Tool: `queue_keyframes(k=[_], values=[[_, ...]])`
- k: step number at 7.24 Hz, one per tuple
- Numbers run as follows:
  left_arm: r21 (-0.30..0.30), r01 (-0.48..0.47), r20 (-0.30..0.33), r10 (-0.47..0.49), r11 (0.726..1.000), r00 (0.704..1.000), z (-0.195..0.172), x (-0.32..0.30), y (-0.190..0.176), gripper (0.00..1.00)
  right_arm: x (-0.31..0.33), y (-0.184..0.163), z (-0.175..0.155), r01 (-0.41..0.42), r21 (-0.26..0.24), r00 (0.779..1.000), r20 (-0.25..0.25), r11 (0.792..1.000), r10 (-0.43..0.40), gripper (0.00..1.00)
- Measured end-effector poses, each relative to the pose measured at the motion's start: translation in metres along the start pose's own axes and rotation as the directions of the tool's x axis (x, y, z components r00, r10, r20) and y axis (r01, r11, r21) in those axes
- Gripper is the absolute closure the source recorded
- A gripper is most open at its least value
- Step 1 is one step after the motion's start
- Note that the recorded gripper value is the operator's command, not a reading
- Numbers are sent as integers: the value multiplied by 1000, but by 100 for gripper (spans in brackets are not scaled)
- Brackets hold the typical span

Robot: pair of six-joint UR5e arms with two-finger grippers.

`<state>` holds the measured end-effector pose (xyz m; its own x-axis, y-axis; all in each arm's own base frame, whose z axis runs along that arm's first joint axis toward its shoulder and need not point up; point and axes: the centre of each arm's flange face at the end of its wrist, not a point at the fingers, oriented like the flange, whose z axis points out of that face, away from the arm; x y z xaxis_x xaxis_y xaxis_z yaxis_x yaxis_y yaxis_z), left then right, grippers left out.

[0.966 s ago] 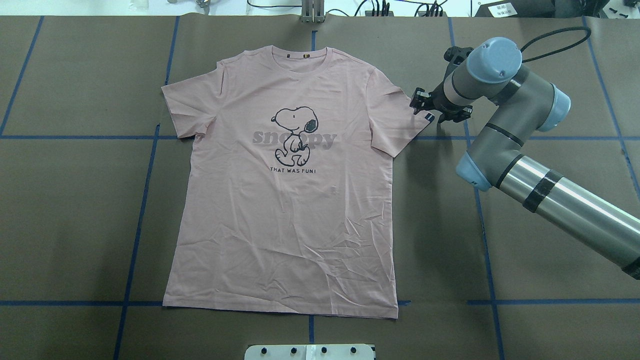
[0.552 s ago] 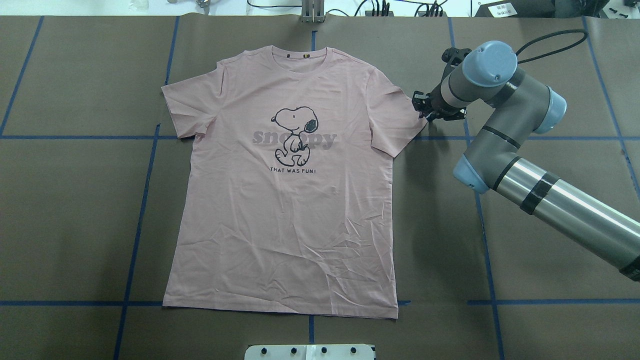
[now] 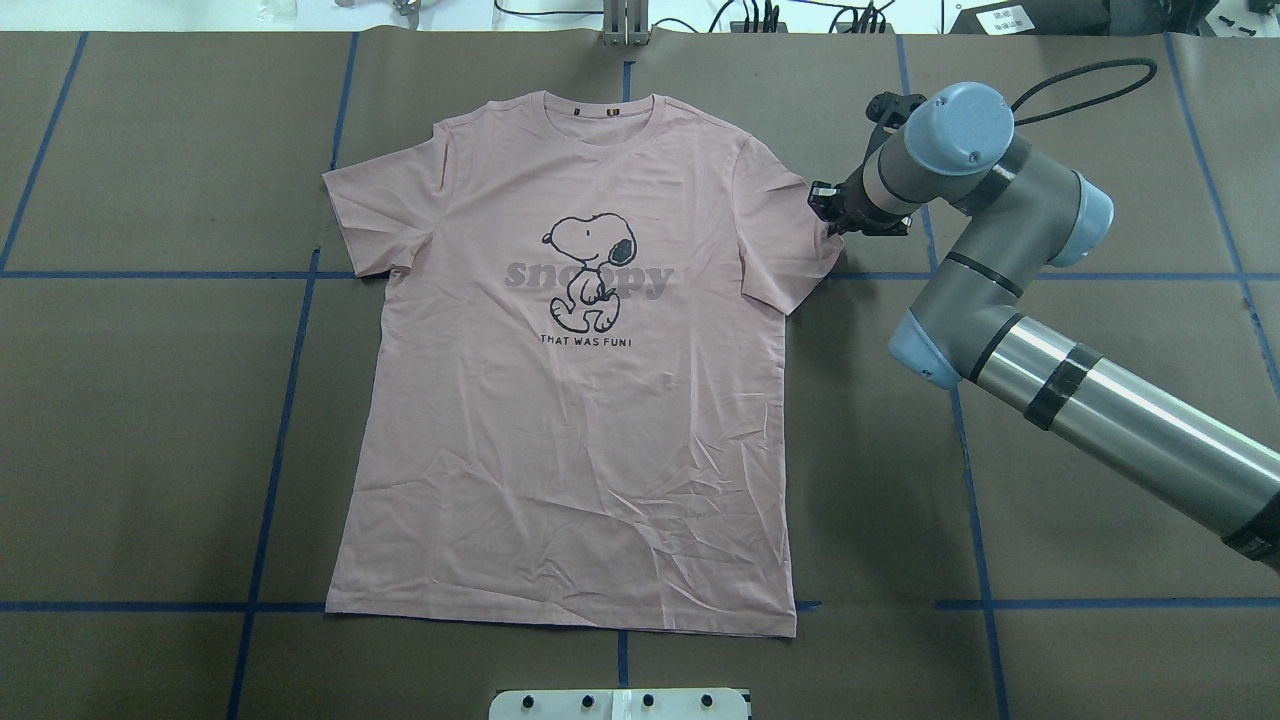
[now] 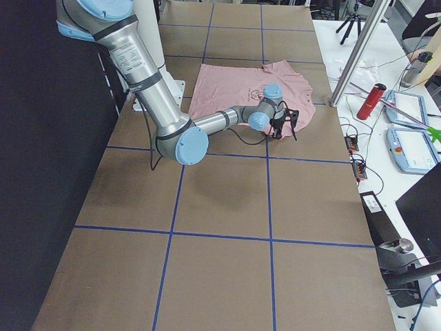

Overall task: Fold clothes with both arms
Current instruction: 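Move the right gripper to the sleeve nearest it and grasp it, then fold the sleeve over the shirt with the right gripper while the left arm moves in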

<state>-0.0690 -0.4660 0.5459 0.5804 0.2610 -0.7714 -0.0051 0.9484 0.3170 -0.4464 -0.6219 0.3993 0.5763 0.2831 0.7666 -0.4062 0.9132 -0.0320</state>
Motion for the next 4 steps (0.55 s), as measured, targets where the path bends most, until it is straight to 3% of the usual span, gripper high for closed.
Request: queue_keyframes(k=[2, 4], values=[[9, -12, -1, 12, 1000, 1000, -5, 7, -1, 0, -22, 0, -13, 0, 6, 1000, 29, 1000, 0, 100], [17, -23, -3, 23, 1000, 1000, -9, 13, -3, 0, -78, 11, -30, -71, 3, 995, 68, 998, 70, 100]])
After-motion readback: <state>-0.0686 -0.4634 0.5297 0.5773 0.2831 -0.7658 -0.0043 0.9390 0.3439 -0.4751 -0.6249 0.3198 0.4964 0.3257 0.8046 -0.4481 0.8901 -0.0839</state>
